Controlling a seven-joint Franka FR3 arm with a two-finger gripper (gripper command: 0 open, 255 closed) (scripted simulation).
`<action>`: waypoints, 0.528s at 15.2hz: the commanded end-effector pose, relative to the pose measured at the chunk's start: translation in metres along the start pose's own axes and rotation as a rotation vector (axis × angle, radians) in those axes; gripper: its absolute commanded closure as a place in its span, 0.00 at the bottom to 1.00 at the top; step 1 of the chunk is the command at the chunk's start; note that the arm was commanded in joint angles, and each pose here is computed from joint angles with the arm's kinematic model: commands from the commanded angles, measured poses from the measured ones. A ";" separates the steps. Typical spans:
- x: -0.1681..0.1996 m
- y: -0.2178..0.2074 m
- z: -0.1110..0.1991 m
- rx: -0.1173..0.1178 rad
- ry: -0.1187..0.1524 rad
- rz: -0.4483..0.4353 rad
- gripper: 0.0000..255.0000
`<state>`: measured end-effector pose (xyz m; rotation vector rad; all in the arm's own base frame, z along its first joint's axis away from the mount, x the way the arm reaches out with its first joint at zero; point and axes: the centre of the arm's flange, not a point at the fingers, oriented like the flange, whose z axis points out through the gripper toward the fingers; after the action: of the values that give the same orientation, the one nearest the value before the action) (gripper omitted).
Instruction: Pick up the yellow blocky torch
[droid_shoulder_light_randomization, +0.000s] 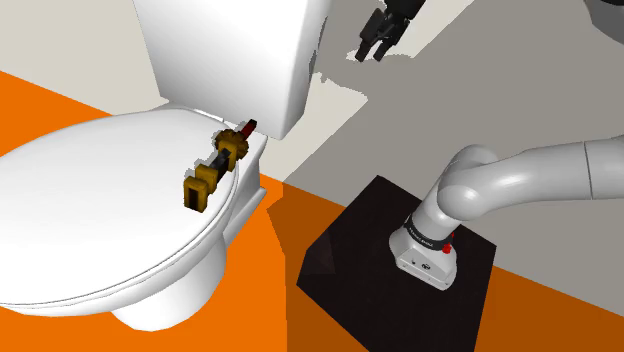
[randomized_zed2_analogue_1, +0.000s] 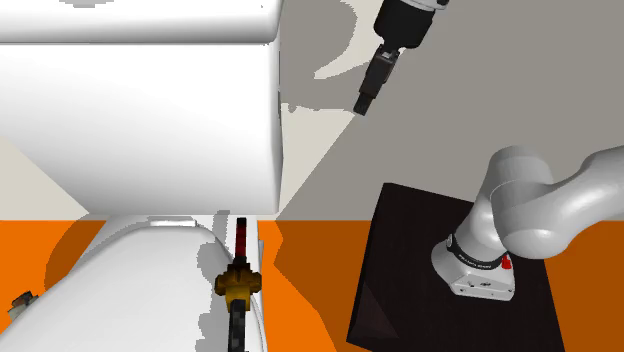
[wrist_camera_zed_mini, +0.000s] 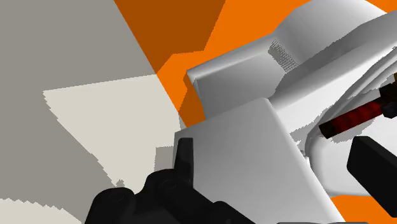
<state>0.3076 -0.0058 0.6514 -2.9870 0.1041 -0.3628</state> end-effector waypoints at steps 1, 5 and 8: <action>0.000 0.000 0.000 0.000 0.000 0.000 0.00; -0.003 -0.046 0.028 -0.008 -0.010 0.132 0.00; -0.002 -0.080 0.049 -0.014 -0.018 0.231 0.00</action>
<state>0.3196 0.0672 0.6185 -2.9578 0.3894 -0.3175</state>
